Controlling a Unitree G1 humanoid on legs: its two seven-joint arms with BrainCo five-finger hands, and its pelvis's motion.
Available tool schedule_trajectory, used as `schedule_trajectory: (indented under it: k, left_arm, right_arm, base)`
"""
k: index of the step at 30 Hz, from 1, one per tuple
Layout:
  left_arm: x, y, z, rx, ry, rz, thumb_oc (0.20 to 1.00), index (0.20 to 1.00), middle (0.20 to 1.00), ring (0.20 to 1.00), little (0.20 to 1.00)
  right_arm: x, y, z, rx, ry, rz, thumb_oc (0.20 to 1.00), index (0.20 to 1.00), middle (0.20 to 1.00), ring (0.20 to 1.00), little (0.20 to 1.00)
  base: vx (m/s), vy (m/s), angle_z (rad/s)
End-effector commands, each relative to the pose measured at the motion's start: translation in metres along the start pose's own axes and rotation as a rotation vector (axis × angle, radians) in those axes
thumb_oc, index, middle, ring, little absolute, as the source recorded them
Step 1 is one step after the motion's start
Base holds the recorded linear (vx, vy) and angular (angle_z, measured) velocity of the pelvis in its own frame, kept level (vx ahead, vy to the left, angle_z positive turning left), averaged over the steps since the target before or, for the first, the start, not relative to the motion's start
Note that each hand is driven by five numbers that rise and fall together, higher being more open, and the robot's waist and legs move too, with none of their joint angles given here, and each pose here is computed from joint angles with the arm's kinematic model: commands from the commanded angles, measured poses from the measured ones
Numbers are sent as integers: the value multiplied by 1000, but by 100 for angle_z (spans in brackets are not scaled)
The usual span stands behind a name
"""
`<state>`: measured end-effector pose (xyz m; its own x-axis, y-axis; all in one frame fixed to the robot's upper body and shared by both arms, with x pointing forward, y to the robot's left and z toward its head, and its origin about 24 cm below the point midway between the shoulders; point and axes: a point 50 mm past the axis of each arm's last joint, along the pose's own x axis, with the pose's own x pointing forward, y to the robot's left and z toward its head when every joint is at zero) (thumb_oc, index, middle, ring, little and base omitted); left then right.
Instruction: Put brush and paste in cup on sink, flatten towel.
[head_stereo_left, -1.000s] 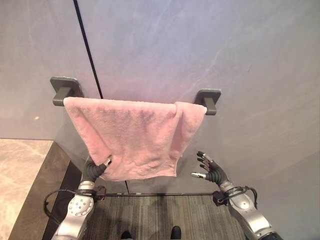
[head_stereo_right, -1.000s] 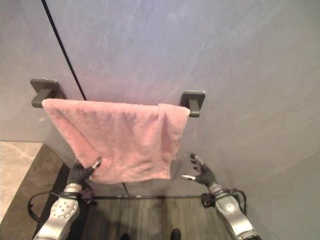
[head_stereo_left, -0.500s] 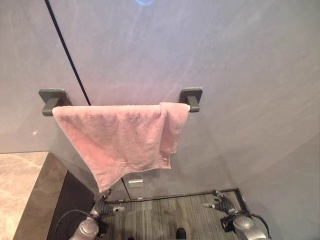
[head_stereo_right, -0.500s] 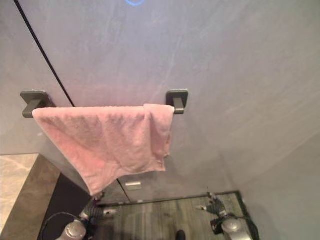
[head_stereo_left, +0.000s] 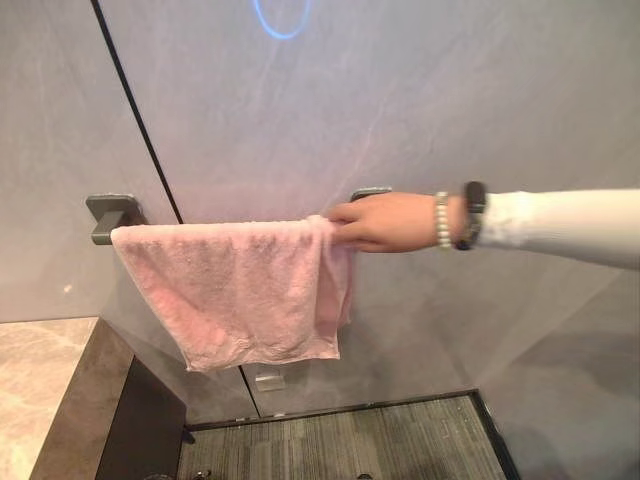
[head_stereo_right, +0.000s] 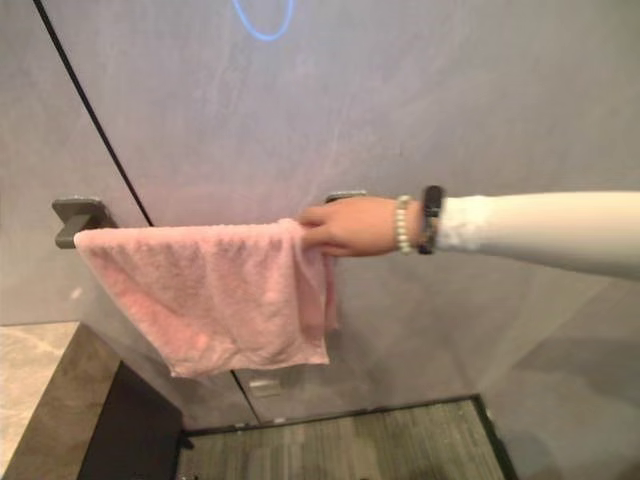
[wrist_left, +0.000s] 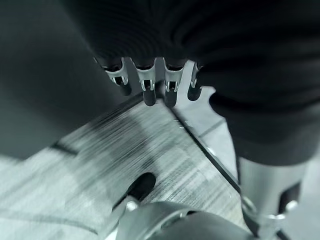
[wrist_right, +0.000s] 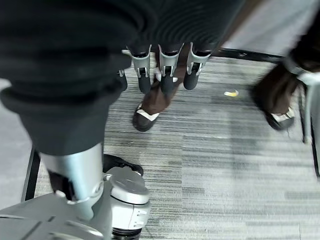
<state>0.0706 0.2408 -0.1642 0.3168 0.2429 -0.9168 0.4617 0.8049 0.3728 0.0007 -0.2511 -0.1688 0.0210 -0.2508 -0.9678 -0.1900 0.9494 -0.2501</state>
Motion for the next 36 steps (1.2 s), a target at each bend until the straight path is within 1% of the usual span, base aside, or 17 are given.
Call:
schedule_trajectory:
  k: [1,6,7,10,12,18,20,21,22,23,27,29,31,36]
  left_arm:
    - [3,6,14,-37,-18,14,1000,1000,1000,1000,1000]
    - [3,7,18,-13,-37,25,1000,1000,1000,1000,1000]
    - [3,7,18,-13,-37,25,1000,1000,1000,1000,1000]
    - [3,10,25,-8,-75,30,1000,1000,1000,1000,1000]
    - [3,17,29,-63,-101,56,1000,1000,1000,1000,1000]
    - [3,15,29,-79,-104,50,1000,1000,1000,1000,1000]
    - [3,14,28,-78,-104,50,1000,1000,1000,1000,1000]
    - [3,14,27,-95,-101,59,1000,1000,1000,1000,1000]
    - [3,15,27,-94,-101,59,1000,1000,1000,1000,1000]
    - [3,16,28,-93,-115,65,1000,1000,1000,1000,1000]
    - [1,21,31,-74,-164,77,1000,1000,1000,1000,1000]
    - [0,23,34,-102,-195,73,1000,1000,1000,1000,1000]
    - [-1,30,37,-171,-231,67,1000,1000,1000,1000,1000]
    - [-5,36,50,-142,-323,60,1000,1000,1000,1000,1000]
  right_arm:
    - [-1,-14,38,-7,-87,-41,1000,1000,1000,1000,1000]
    - [-6,-13,79,28,-246,-46,1000,1000,1000,1000,1000]
    - [-6,-13,79,28,-246,-46,1000,1000,1000,1000,1000]
    - [-11,-11,101,-35,-338,-40,1000,1000,1000,1000,1000]
    - [-15,-12,114,-62,-402,-42,1000,1000,1000,1000,1000]
    - [-12,-14,107,-141,-359,-57,1000,1000,1000,1000,1000]
    - [-11,-14,102,-102,-334,-54,1000,1000,1000,1000,1000]
    - [-9,-13,94,34,-301,-36,1000,1000,1000,1000,1000]
    - [-9,-13,95,34,-301,-35,1000,1000,1000,1000,1000]
    - [-9,-12,95,62,-308,-28,1000,1000,1000,1000,1000]
    - [-11,-14,102,40,-348,-46,1000,1000,1000,1000,1000]
    - [-13,-18,107,37,-375,-54,1000,1000,1000,1000,1000]
    - [-15,-25,113,39,-402,-73,1000,1000,1000,1000,1000]
    - [-18,-30,123,17,-443,-85,1000,1000,1000,1000,1000]
  base:
    - [0,-24,-6]
    - [0,0,0]
    - [0,0,0]
    - [0,0,0]
    - [-38,-26,8]
    - [-13,-3,14]
    - [3,-5,7]
    - [5,-2,19]
    - [3,-6,21]
    - [0,-4,14]
    - [-12,-5,3]
    - [-11,-6,9]
    - [-7,-9,23]
    - [-6,-10,10]
